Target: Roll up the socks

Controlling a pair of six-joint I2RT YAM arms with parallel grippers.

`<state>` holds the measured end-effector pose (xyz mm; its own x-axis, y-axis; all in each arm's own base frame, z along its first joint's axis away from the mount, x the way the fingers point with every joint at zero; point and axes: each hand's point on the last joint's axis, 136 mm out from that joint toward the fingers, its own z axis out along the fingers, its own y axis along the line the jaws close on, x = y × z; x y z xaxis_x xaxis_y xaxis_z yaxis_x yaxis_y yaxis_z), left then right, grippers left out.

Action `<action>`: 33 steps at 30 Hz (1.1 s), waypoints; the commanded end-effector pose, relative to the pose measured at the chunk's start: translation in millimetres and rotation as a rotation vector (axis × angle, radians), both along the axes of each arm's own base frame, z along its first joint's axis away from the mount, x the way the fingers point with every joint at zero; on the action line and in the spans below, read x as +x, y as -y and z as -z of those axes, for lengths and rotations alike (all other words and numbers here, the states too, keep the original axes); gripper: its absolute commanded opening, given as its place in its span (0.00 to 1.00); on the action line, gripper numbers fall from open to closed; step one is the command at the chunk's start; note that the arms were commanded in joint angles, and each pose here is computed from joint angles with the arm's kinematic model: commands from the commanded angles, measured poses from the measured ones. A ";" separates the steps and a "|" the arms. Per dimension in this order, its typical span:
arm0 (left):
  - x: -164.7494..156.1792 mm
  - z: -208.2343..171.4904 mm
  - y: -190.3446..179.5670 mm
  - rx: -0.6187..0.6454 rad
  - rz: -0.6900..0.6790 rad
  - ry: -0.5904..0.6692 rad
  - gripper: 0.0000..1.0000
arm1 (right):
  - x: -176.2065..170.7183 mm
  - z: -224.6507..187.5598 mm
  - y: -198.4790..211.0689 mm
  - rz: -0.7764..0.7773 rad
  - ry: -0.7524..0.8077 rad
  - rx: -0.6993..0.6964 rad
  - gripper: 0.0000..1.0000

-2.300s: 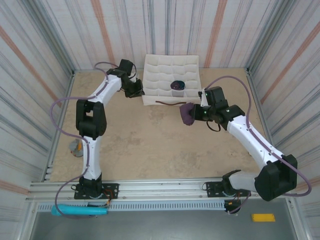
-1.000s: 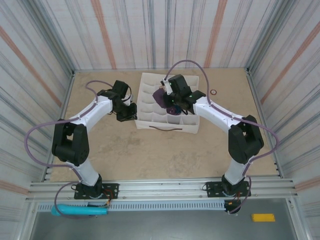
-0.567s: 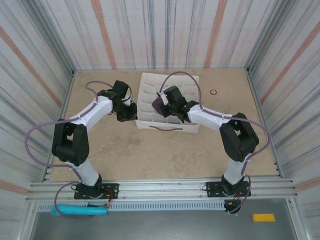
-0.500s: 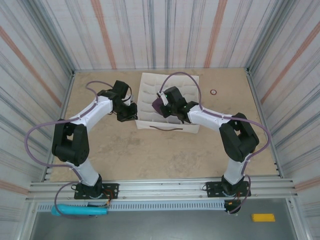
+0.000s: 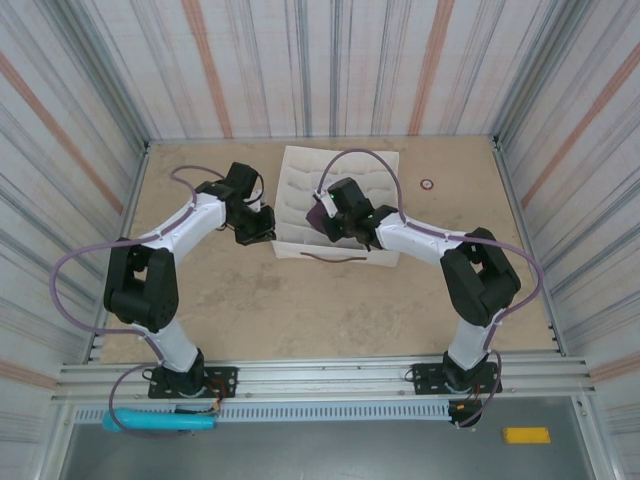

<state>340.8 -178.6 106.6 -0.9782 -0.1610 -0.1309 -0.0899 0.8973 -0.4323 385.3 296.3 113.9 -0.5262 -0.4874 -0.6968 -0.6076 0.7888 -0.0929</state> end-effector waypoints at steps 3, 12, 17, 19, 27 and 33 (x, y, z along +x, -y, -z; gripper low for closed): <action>-5.0 1.7 -2.5 -0.003 -0.043 -0.036 0.00 | -35.1 44.2 14.3 -0.056 -0.135 -0.193 0.00; -5.8 2.2 -1.6 -0.005 -0.043 -0.039 0.00 | -38.3 71.4 19.0 -0.045 -0.194 -0.304 0.00; -5.5 2.4 1.2 -0.011 -0.040 -0.039 0.00 | -38.0 81.4 15.8 -0.060 -0.237 -0.344 0.00; -5.0 2.8 2.4 -0.017 -0.039 -0.042 0.00 | -38.3 84.1 15.1 -0.061 -0.253 -0.356 0.00; -0.4 7.6 13.0 -0.085 -0.075 -0.059 0.00 | -31.7 75.5 9.3 -0.051 -0.315 -0.343 0.07; 7.0 15.8 21.1 -0.117 -0.125 -0.081 0.00 | -14.4 51.3 10.5 -0.016 -0.306 -0.277 0.25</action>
<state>344.6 -192.8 104.5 -0.9693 -0.2314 -0.0835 -0.1594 0.8493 -0.5032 385.4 295.2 70.3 -0.6432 -0.6338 -0.4297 -0.6359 0.7547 -0.1612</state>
